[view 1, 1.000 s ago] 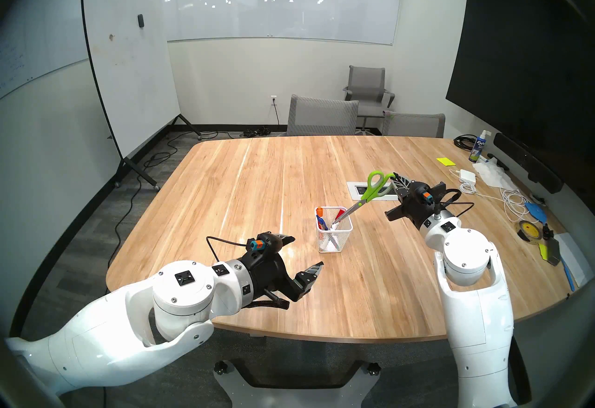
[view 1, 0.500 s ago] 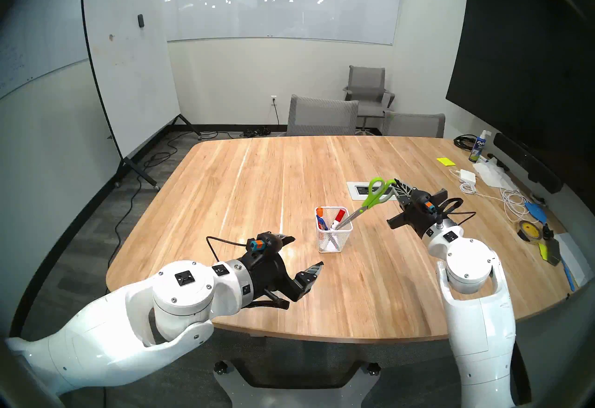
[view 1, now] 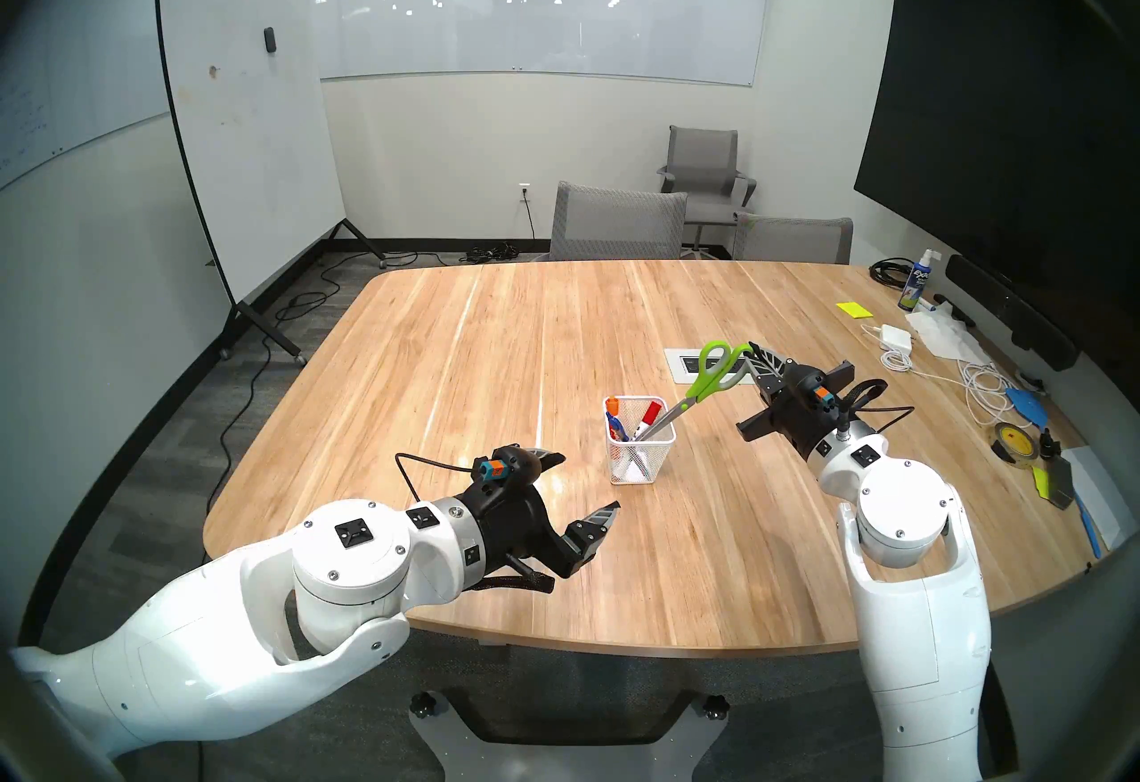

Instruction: Place the pen, the marker, and the scissors into the pen holder

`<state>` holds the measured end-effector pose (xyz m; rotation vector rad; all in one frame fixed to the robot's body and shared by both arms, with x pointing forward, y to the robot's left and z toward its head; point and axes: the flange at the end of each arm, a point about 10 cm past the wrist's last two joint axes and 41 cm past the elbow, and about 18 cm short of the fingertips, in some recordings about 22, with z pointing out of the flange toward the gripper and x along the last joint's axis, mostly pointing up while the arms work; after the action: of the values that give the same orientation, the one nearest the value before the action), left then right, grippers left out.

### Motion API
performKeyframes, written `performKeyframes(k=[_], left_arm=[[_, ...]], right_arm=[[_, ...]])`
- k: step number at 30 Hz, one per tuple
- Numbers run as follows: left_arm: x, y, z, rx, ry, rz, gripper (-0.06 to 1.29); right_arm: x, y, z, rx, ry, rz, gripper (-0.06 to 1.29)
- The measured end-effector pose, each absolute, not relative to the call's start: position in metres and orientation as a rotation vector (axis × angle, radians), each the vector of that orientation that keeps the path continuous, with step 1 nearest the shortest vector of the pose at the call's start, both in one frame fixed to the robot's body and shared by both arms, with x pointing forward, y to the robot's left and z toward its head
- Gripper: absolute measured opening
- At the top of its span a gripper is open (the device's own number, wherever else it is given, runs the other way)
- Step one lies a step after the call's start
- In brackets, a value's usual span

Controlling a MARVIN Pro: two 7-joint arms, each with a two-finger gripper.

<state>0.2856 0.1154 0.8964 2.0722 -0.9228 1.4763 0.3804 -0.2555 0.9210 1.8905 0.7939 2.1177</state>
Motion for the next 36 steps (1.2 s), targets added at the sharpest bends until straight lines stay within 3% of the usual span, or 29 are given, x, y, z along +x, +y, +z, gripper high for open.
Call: performKeyframes(k=[36], left_arm=[[0.286,0.115,0.896,2.072,-0.923,1.476,1.22]], right_arm=[[0.386,-0.221,0.906,1.85,0.809,2.079,-0.02]])
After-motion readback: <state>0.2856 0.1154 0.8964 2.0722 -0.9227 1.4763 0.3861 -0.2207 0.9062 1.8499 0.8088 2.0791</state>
